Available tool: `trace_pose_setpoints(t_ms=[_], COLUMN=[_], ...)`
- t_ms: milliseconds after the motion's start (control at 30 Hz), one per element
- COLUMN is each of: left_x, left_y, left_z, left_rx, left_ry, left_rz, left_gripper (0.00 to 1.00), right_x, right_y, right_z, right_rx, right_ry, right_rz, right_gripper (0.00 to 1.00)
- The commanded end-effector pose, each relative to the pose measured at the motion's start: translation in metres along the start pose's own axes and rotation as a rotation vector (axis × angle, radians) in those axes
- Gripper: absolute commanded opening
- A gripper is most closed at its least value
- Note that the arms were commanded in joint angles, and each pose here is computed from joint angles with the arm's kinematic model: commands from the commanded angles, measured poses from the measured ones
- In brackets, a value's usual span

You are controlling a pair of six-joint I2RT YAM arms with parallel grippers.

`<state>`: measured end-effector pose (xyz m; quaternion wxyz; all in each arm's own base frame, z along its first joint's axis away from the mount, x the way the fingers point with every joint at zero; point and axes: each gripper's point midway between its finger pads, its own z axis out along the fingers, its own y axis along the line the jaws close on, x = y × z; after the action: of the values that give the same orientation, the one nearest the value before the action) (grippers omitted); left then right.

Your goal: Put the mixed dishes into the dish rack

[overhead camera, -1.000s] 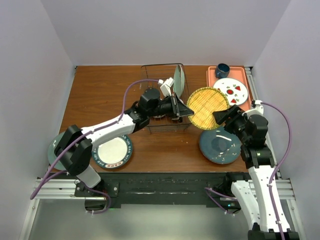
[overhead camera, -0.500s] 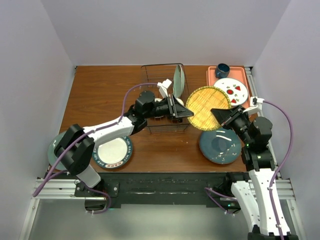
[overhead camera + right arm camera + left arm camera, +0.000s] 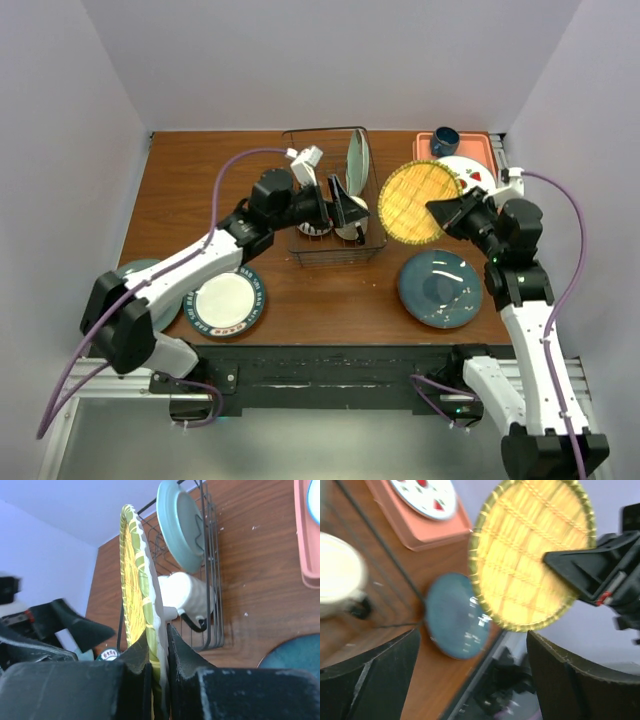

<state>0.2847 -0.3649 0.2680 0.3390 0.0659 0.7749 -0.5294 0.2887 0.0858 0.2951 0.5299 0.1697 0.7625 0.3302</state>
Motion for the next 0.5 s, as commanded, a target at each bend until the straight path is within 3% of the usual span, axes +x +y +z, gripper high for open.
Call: trace_pose_setpoints(t_ms=[0, 167, 467], left_x=[-0.046, -0.07, -0.076], left_y=[0.022, 0.065, 0.118], left_z=[-0.047, -0.107, -0.154], left_rx=[-0.291, -0.605, -0.727], left_ry=[-0.132, -0.226, -0.247], left_rz=[0.271, 0.381, 0.29], left_gripper=[0.94, 1.0, 1.0], right_x=[-0.053, -0.066, -0.045], right_y=[0.026, 0.049, 0.109], right_z=[0.009, 0.034, 0.096], right_rx=[-0.009, 0.044, 0.164], right_ry=[-0.127, -0.129, -0.135], right_rz=[-0.095, -0.171, -0.351], right_gripper=[0.0, 0.0, 0.0])
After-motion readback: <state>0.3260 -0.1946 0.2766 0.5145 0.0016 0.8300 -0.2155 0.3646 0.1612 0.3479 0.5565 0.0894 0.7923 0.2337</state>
